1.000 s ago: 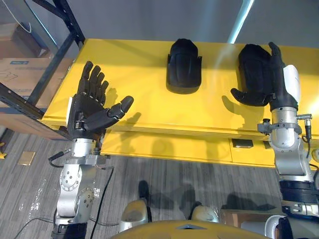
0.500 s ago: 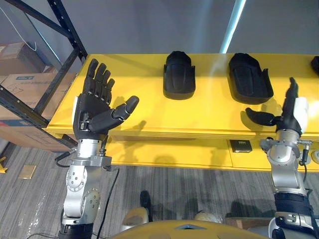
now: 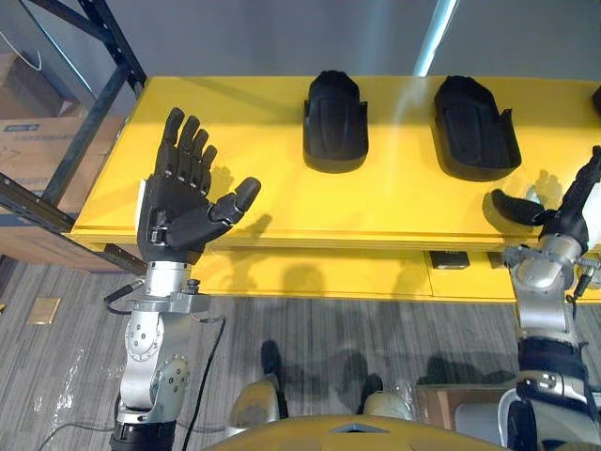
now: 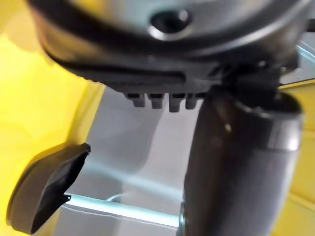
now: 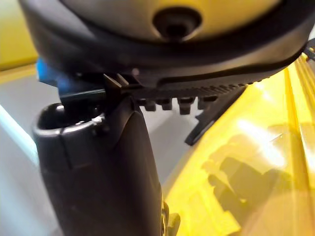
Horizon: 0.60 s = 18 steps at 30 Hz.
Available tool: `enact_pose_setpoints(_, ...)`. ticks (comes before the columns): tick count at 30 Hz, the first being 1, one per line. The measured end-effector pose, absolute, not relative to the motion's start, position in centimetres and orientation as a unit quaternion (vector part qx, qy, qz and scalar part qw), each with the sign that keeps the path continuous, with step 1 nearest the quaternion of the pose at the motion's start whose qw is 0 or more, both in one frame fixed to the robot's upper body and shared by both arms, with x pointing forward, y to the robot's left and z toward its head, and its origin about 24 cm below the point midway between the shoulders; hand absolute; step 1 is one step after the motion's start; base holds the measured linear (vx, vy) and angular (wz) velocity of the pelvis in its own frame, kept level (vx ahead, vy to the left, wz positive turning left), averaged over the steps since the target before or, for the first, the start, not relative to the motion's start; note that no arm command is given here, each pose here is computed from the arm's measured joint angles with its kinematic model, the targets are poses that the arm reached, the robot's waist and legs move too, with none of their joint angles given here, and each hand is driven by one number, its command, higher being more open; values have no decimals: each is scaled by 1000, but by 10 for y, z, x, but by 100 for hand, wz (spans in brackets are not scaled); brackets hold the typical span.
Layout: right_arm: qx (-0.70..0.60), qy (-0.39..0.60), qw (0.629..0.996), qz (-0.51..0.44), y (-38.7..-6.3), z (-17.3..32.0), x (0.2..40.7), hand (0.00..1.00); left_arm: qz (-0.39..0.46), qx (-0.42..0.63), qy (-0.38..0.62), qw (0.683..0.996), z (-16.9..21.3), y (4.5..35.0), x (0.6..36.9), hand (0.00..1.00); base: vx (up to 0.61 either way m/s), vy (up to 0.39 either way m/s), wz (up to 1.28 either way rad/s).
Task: Walk over and take three plastic housings, then place them on the shelf
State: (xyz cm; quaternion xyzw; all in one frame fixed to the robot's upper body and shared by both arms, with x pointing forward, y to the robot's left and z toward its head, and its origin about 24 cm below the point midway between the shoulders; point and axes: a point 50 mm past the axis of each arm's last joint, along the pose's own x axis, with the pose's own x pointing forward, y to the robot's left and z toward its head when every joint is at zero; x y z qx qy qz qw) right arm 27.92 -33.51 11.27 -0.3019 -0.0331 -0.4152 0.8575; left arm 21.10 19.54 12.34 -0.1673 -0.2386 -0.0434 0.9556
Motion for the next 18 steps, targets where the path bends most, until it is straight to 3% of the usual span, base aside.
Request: enact_pose_setpoints(18, -271, -76, 832, -478, -359, 153, 292, 100, -39, -157, -258, 952, 136, 199, 218, 100, -28, -7, 4)
